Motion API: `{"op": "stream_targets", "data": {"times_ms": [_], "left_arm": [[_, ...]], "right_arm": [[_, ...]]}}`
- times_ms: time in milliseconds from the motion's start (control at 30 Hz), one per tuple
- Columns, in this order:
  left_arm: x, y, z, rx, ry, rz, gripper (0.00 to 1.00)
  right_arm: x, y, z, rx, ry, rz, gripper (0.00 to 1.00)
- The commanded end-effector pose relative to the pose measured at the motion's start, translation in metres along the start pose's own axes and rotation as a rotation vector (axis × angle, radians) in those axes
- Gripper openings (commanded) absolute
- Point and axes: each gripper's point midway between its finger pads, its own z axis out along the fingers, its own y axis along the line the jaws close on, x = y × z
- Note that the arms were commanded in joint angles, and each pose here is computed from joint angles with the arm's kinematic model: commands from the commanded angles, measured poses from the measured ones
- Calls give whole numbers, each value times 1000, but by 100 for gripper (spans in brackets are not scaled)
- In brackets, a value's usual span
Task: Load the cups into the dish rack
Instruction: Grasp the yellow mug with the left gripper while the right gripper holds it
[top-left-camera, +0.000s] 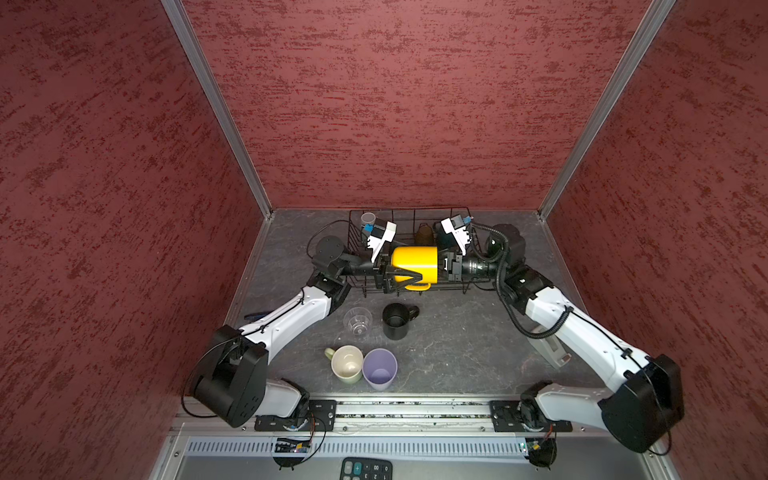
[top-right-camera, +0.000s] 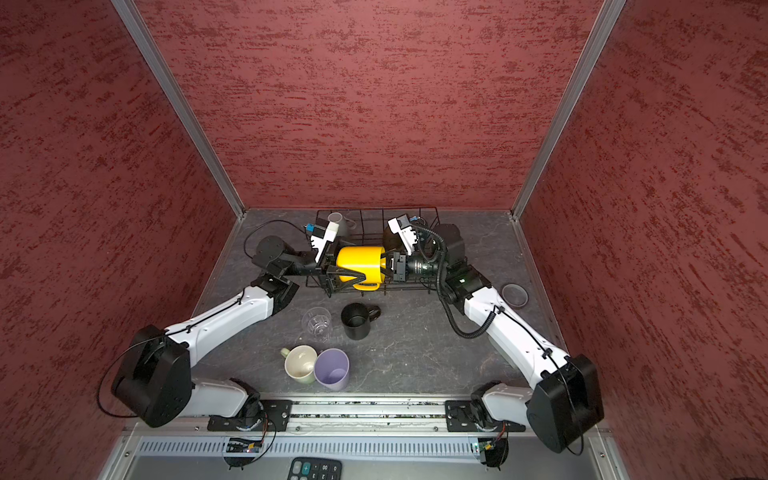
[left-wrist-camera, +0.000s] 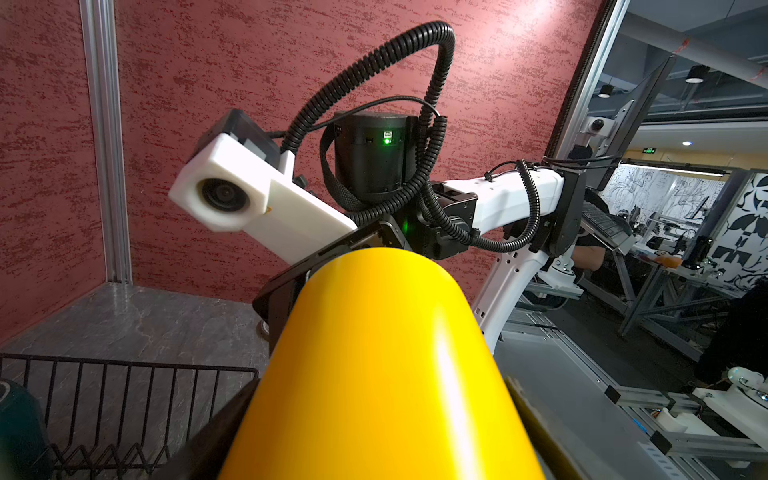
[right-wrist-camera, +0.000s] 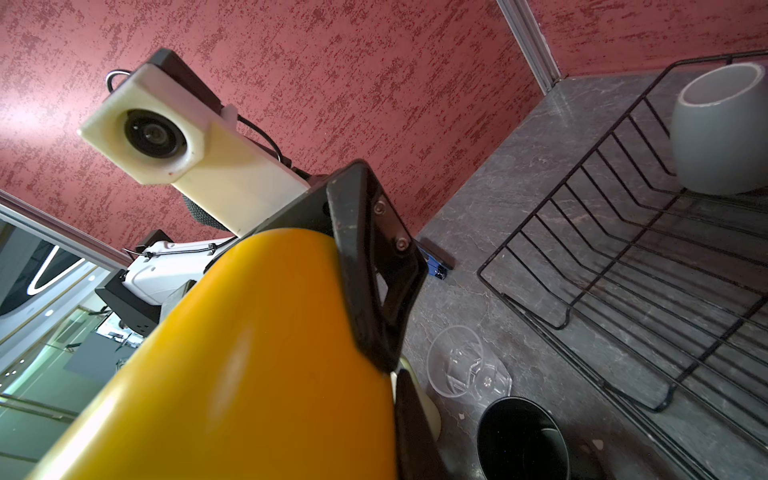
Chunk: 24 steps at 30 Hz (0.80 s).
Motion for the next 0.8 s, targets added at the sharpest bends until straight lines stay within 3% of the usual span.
{"op": "stream_targets", "data": {"times_ms": [0,133,367,500,767], "left_arm": [[7,-30,10,156,68,11,85],[8,-32,11,160,77,18,76],[4,-28,13,127,109,-22,51],[0,-28,12,117,106,-27,33],[-8,-24,8,61,68,5,7]], "right_arm": [[-19,16,2,-53,-54,-83,0],[-20,16,2,-51,-55,-79,0],[-22,11,1,-18,-76,-70,1],[-24,8,0,0,-89,-65,4],[-25,3,0,24,-98,-49,15]]}}
